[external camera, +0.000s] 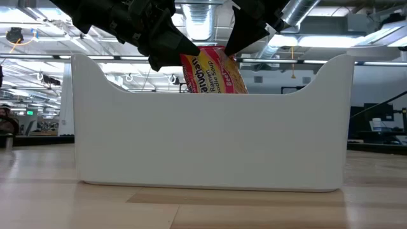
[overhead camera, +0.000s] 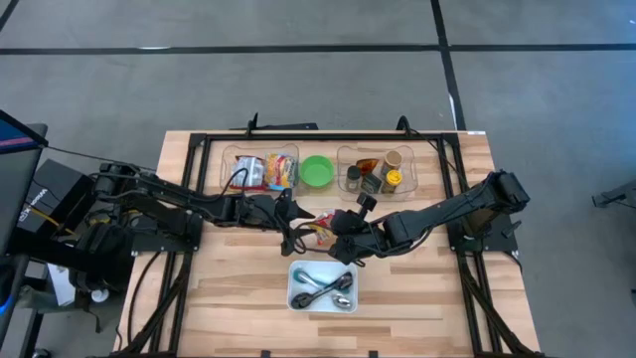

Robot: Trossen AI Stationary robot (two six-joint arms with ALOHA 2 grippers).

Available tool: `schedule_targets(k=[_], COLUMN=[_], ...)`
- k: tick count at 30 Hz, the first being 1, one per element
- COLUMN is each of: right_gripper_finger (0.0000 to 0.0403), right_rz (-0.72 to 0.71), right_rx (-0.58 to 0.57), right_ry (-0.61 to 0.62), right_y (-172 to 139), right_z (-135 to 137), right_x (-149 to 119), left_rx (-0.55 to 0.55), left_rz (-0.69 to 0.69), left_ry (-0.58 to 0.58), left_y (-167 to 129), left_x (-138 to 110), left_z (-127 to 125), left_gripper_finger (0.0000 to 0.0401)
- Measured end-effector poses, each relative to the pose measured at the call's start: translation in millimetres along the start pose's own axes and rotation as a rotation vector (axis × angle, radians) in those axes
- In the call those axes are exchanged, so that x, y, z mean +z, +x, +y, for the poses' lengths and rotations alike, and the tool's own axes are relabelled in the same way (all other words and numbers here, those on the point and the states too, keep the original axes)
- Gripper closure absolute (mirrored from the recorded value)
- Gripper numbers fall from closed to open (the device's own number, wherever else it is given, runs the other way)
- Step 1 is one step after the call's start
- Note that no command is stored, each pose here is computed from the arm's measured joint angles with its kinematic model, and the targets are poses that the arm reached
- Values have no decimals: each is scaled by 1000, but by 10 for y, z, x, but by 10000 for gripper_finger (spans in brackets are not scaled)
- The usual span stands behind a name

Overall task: Pick & Place Food Item
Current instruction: Put the orange noodle pack into the left transparent bin

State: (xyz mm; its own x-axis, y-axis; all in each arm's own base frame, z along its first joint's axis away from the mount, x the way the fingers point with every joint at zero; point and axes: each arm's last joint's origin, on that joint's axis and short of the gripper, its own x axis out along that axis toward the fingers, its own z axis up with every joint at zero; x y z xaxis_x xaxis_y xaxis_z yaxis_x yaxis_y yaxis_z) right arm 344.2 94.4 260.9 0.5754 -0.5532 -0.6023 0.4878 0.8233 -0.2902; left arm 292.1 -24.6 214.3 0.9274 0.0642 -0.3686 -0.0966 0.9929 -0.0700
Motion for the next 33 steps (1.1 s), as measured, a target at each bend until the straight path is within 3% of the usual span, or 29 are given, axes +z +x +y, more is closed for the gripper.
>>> schedule_targets(k=[26,33], right_gripper_finger=[403,403], right_rz=[1,2], right_rx=[2,3], right_ry=[1,3], right_y=[-1,-1], right_z=[0,0], right_x=[0,-1], left_rx=[-2,-2], left_rz=[-3,-3], left_ry=[-28,-28], left_y=[0,0], left_x=[4,3], left_z=[-1,-1], left_gripper_finger=[393,397])
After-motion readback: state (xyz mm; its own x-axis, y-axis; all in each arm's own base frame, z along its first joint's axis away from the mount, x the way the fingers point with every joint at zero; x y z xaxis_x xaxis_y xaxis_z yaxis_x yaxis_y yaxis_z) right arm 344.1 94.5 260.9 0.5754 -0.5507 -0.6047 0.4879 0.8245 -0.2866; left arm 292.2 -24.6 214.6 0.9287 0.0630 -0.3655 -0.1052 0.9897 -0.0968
